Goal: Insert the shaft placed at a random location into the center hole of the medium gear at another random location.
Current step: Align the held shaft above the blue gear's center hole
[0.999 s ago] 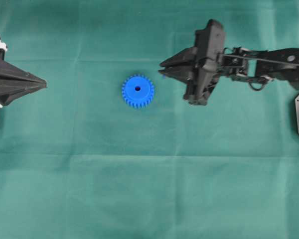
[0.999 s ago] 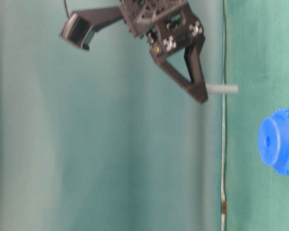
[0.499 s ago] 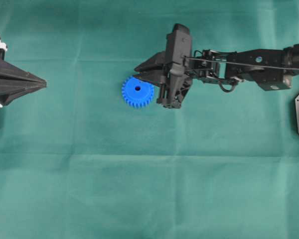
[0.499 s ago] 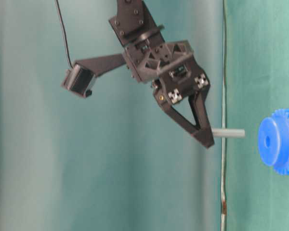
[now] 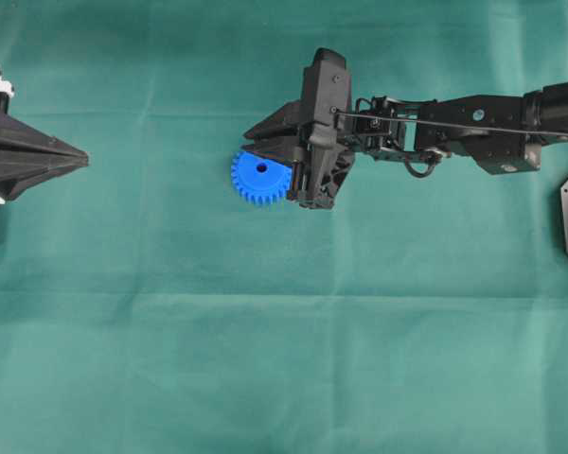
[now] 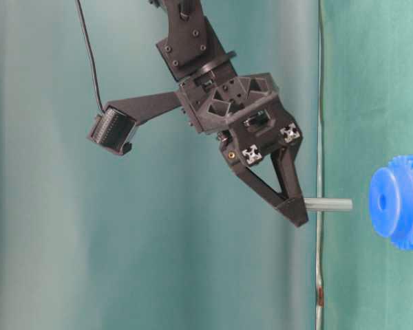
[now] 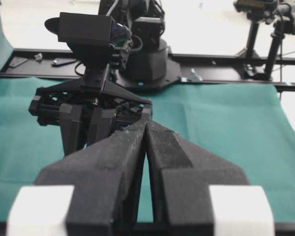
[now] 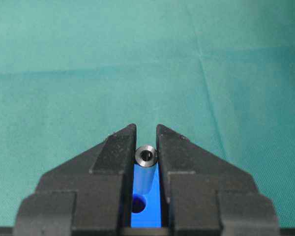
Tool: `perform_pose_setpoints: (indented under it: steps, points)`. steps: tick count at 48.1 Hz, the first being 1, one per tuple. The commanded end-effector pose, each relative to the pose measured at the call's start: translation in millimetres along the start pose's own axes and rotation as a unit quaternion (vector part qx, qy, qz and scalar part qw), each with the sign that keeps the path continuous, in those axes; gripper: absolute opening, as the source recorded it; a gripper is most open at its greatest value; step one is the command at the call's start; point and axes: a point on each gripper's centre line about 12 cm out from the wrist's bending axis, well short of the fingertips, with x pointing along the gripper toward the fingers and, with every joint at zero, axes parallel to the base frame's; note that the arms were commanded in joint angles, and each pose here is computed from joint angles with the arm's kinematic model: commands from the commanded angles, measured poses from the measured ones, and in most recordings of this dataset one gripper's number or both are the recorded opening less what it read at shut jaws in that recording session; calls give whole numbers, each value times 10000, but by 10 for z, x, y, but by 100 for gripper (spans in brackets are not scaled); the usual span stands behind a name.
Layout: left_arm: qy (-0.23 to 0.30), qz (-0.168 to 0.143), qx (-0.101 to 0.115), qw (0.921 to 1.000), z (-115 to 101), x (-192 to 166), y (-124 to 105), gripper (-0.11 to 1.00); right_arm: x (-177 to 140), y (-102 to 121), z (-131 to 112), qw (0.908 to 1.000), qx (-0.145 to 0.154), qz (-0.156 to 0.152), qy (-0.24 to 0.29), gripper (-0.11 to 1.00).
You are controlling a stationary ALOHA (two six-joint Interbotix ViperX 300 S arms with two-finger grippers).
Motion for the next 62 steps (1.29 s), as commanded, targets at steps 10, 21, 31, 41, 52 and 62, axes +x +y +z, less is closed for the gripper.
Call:
perform_pose_setpoints:
  steps: [10, 21, 31, 41, 52, 62]
  points:
    - [-107, -6, 15, 9999, 84, 21, -3, 0, -20, 11, 165, 9998, -5, 9, -199, 14]
    - [-107, -6, 15, 9999, 84, 21, -3, 0, -10, 11, 144, 9998, -13, 9, -176, 14]
    - [-107, -6, 15, 9999, 84, 21, -3, 0, 28, 19, 103, 9999, -9, 15, -130, 14]
    - [-107, -5, 8, 9999, 84, 21, -3, 0, 67, 32, 56, 10000, -9, 26, -92, 14]
    - [-107, -6, 15, 9999, 84, 21, -3, 0, 112, 32, -4, 10000, -3, 24, -61, 14]
    - [-100, -6, 15, 9999, 81, 23, -3, 0, 142, 33, -54, 10000, -4, 24, 0, 14]
